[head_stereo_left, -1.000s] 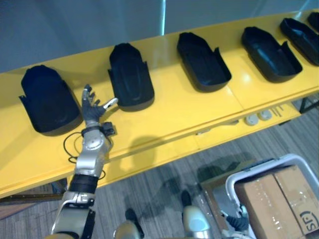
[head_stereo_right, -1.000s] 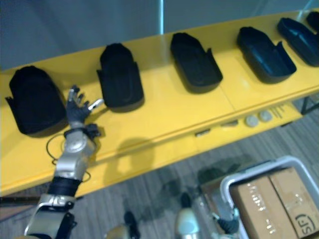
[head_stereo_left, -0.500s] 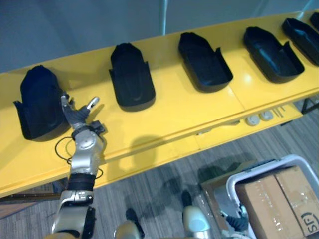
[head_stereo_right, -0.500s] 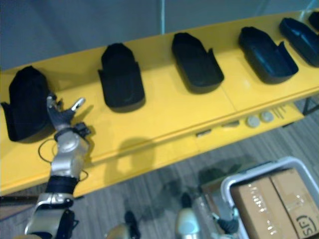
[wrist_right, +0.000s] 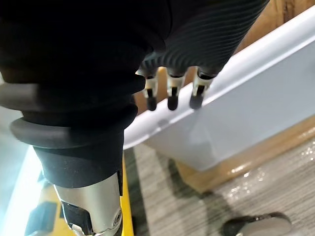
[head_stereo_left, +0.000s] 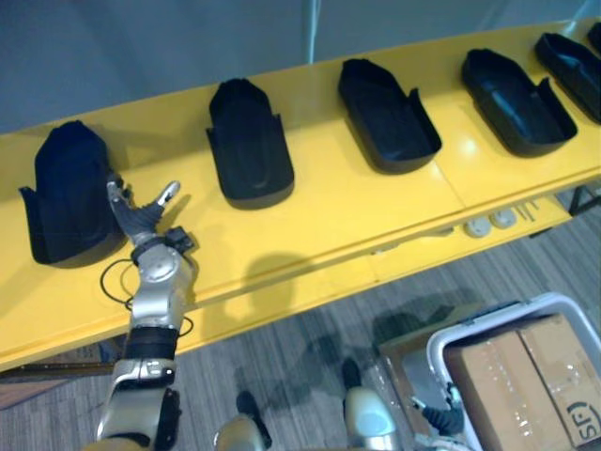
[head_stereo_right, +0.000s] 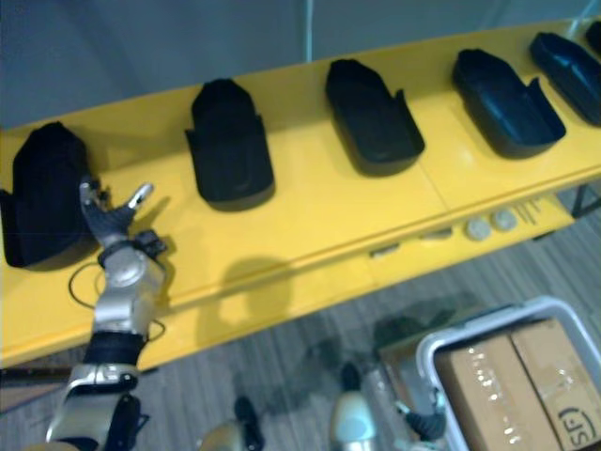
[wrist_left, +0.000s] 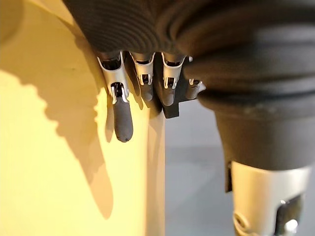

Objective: Walk over and take plastic housings, then place them on the shelf

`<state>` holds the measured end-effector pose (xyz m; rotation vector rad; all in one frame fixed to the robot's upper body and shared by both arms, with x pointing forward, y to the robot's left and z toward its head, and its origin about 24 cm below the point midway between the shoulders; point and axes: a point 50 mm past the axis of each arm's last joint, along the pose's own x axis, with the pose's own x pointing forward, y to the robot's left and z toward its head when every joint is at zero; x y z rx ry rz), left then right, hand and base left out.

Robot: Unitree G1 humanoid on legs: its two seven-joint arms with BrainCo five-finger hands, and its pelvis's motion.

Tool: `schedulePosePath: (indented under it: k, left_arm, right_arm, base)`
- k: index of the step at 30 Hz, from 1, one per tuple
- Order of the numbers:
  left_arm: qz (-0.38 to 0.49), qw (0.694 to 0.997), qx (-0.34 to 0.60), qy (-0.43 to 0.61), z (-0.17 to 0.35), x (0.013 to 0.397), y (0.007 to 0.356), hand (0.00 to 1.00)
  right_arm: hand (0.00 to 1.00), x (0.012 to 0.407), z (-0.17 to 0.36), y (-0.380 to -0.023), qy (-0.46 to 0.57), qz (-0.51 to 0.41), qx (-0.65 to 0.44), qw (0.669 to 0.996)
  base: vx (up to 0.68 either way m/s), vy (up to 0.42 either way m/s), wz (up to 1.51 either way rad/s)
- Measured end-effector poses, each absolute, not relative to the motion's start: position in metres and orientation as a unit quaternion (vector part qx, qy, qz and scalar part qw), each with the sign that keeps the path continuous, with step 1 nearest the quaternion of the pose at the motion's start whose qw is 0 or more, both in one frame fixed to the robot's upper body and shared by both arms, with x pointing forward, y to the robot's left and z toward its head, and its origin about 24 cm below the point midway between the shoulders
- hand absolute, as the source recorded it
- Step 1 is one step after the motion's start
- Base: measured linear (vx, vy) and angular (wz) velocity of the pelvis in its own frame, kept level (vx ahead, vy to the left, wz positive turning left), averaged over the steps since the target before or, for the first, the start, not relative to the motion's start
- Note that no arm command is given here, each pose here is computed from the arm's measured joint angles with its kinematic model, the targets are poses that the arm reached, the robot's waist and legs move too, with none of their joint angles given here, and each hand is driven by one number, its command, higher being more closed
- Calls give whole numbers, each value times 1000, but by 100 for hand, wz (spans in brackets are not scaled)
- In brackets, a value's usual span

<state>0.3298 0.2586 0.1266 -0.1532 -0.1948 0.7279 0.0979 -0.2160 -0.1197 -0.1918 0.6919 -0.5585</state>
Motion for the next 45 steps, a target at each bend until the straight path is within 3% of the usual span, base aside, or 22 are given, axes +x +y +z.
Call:
schedulePosePath:
  k: [15, 20, 25, 29, 33, 35, 39, 45]
  left_arm:
    - [370, 920, -78, -99, 127, 328, 261, 0]
    - [320, 913, -111, -225, 158, 306, 242, 0]
    - [228, 898, -123, -354, 189, 261, 204, 0]
    - [228, 897, -124, -358, 174, 226, 204, 0]
    - [235, 891, -106, -374, 172, 199, 216, 0]
    - [258, 885, -82, -380, 170, 185, 225, 0]
    - [328, 877, -32, -350, 156, 169, 242, 0]
    - [406, 896, 81, -161, 83, 162, 267, 0]
  right_arm:
    - [0, 98, -120, -216, 332, -264, -90, 901]
    - [0, 108, -108, -220, 286, -290, -129, 904]
    - [0, 142, -51, -234, 120, -372, -211, 896]
    - [0, 157, 32, -259, -94, -465, -236, 848]
    - [0, 168, 112, -275, -301, -456, -229, 806]
    - [0, 180, 146, -270, -380, -399, -197, 811]
    - [0, 199, 172, -258, -429, -319, -156, 831]
    - [0, 252, 205, -242, -446, -186, -70, 872]
  base:
    - [0, 0, 0]
    - [0, 0, 1]
    - [4, 0, 12]
    - [12, 7, 7]
    - [6, -4, 21]
    - [-26, -14, 19]
    - [-27, -11, 44]
    - [-64, 4, 49]
